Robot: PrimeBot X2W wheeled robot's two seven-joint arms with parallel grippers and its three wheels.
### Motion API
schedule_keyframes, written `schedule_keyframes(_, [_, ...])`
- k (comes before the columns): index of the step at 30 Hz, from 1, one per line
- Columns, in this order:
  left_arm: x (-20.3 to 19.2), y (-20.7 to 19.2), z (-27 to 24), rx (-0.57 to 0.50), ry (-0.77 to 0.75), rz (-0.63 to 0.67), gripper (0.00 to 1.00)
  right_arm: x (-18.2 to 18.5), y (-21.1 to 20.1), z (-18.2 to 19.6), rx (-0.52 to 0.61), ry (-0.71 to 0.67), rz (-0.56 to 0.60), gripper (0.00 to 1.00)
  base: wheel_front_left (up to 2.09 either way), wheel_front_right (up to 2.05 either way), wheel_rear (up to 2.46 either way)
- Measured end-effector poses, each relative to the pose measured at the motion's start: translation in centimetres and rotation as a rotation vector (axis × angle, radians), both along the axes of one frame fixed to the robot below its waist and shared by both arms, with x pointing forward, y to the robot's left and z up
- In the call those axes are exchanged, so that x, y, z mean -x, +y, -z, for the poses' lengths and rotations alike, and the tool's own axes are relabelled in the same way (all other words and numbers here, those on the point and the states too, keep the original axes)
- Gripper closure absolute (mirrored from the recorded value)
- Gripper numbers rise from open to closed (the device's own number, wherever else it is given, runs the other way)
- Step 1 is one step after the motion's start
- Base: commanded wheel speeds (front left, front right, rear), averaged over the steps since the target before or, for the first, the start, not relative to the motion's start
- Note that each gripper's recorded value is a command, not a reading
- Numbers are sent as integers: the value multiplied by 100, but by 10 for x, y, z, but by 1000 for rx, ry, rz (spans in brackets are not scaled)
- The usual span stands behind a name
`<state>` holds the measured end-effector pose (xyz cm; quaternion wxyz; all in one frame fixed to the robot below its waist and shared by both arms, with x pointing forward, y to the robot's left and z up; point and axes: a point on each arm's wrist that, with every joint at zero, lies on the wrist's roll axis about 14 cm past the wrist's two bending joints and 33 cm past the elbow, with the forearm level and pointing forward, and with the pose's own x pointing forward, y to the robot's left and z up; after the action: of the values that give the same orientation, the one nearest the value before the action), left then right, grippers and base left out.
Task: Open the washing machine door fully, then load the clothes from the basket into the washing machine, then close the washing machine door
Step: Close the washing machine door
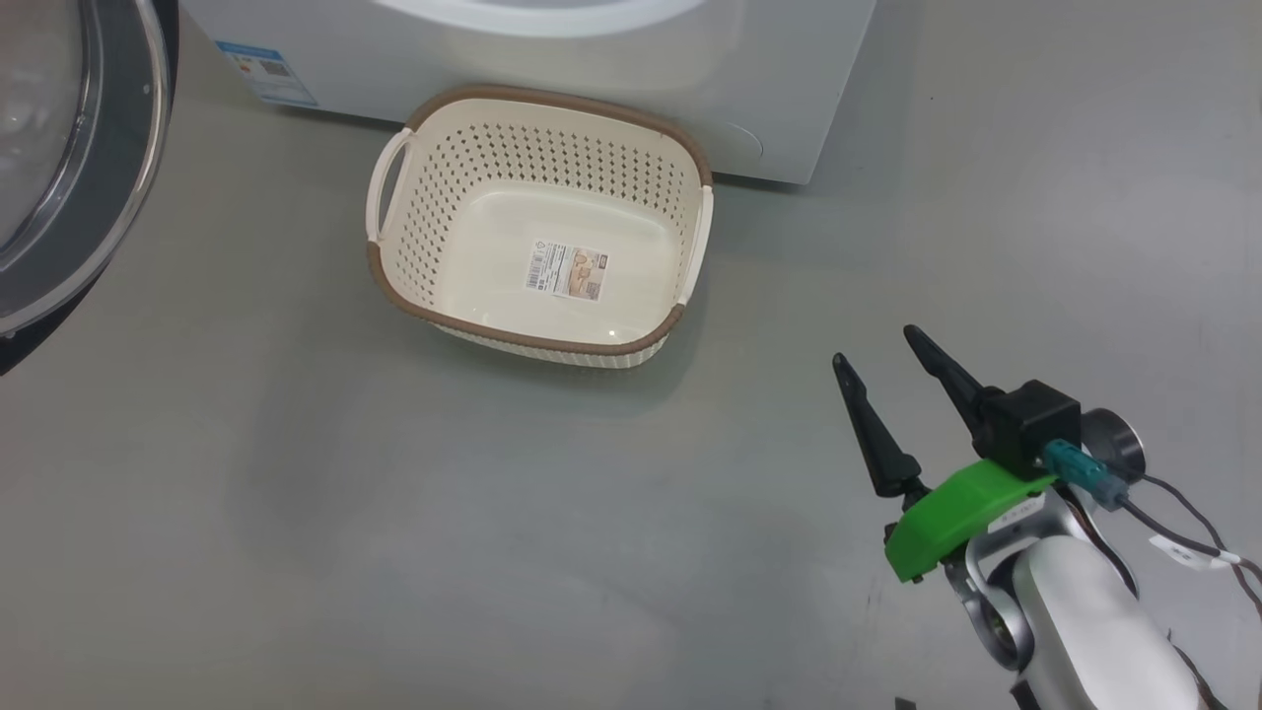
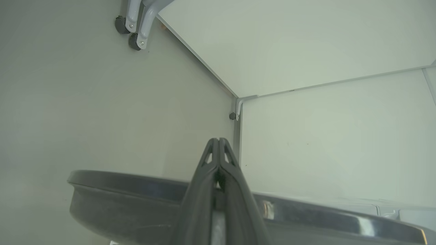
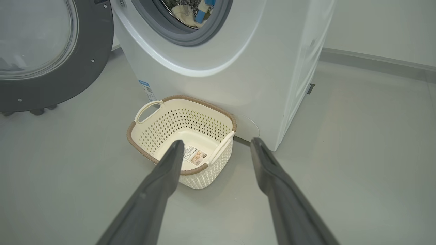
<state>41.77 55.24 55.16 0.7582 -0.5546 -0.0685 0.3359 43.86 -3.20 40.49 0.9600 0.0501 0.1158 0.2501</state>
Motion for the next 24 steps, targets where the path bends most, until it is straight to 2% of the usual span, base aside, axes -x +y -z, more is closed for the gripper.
schedule_keyframes(9, [0, -8, 0, 13, 17, 65, 100, 1, 1, -5, 0, -12, -2, 0, 0, 0, 0])
schedule_keyframes(20, [-2, -33, -5, 13, 44, 267, 100, 2, 8, -14, -10, -30, -13, 0, 0, 0, 0])
schedule_keyframes(24, [-2, -51, -3, 48, 25, 359, 100, 3, 10, -17, -10, -37, -19, 0, 0, 0, 0])
